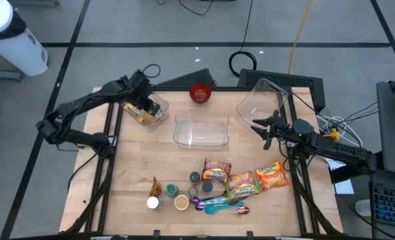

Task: Pick & Place Food Item
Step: Put the blue noodle pack into the left transparent bin

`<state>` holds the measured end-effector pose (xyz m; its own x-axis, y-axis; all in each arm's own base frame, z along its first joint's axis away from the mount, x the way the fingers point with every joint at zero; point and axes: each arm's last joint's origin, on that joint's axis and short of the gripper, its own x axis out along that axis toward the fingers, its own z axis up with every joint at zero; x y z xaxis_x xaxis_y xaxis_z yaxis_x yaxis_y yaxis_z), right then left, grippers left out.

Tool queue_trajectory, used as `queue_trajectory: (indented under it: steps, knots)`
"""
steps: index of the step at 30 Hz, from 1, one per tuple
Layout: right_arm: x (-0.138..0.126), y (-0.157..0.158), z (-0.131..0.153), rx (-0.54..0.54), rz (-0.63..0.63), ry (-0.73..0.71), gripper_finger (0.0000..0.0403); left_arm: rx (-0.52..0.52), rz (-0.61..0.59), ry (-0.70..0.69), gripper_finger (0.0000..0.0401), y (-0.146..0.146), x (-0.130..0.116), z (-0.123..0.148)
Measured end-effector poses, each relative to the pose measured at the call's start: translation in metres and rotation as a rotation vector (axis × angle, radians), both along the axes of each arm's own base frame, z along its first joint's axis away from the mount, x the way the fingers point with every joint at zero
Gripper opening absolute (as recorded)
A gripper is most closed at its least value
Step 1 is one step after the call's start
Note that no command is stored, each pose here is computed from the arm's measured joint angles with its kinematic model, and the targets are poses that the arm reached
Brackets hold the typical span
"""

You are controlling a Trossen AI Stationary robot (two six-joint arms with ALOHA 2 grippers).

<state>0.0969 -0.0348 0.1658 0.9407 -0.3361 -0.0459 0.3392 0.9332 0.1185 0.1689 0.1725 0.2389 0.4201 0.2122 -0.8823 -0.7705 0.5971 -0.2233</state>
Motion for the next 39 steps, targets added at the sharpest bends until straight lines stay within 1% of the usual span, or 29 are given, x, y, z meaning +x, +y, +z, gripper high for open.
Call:
queue_trajectory:
  steps: [6, 12, 16, 18, 22, 24, 26, 29, 31, 34, 39]
  knots:
    - [0.000, 0.000, 0.000, 0.000, 0.000, 0.000, 0.0141, 0.045, 0.035, 0.065, 0.0003, 0.004, 0.001, -0.005]
    - [0.000, 0.000, 0.000, 0.000, 0.000, 0.000, 0.0141, 0.093, 0.066, 0.118, 0.0015, 0.006, -0.001, -0.005]
    - [0.000, 0.000, 0.000, 0.000, 0.000, 0.000, 0.0141, 0.146, 0.104, 0.174, 0.0004, 0.008, -0.003, -0.005]
    - [0.000, 0.000, 0.000, 0.000, 0.000, 0.000, 0.0141, 0.158, 0.113, 0.186, 0.0005, 0.008, -0.003, -0.005]
    - [0.000, 0.000, 0.000, 0.000, 0.000, 0.000, 0.0141, 0.161, 0.114, 0.190, 0.0018, 0.008, -0.003, -0.005]
    - [0.000, 0.000, 0.000, 0.000, 0.000, 0.000, 0.0141, 0.155, 0.102, 0.179, 0.0013, 0.007, -0.002, -0.006]
    - [0.000, 0.000, 0.000, 0.000, 0.000, 0.000, 0.0141, 0.128, 0.075, 0.150, 0.0005, 0.004, 0.000, -0.011]
    - [0.000, 0.000, 0.000, 0.000, 0.000, 0.000, 0.0141, 0.079, 0.028, 0.084, 0.0009, 0.000, 0.002, -0.021]
    - [0.000, 0.000, 0.000, 0.000, -0.001, 0.000, 0.0141, 0.061, 0.012, 0.073, 0.0009, -0.003, 0.002, -0.028]
    - [0.000, 0.000, 0.000, 0.000, 0.000, 0.000, 0.0141, 0.087, 0.026, 0.096, 0.0004, -0.004, 0.001, -0.036]
    - [0.000, 0.000, 0.000, 0.000, 0.000, 0.000, 0.0141, 0.162, 0.082, 0.184, 0.0018, -0.003, -0.003, -0.038]
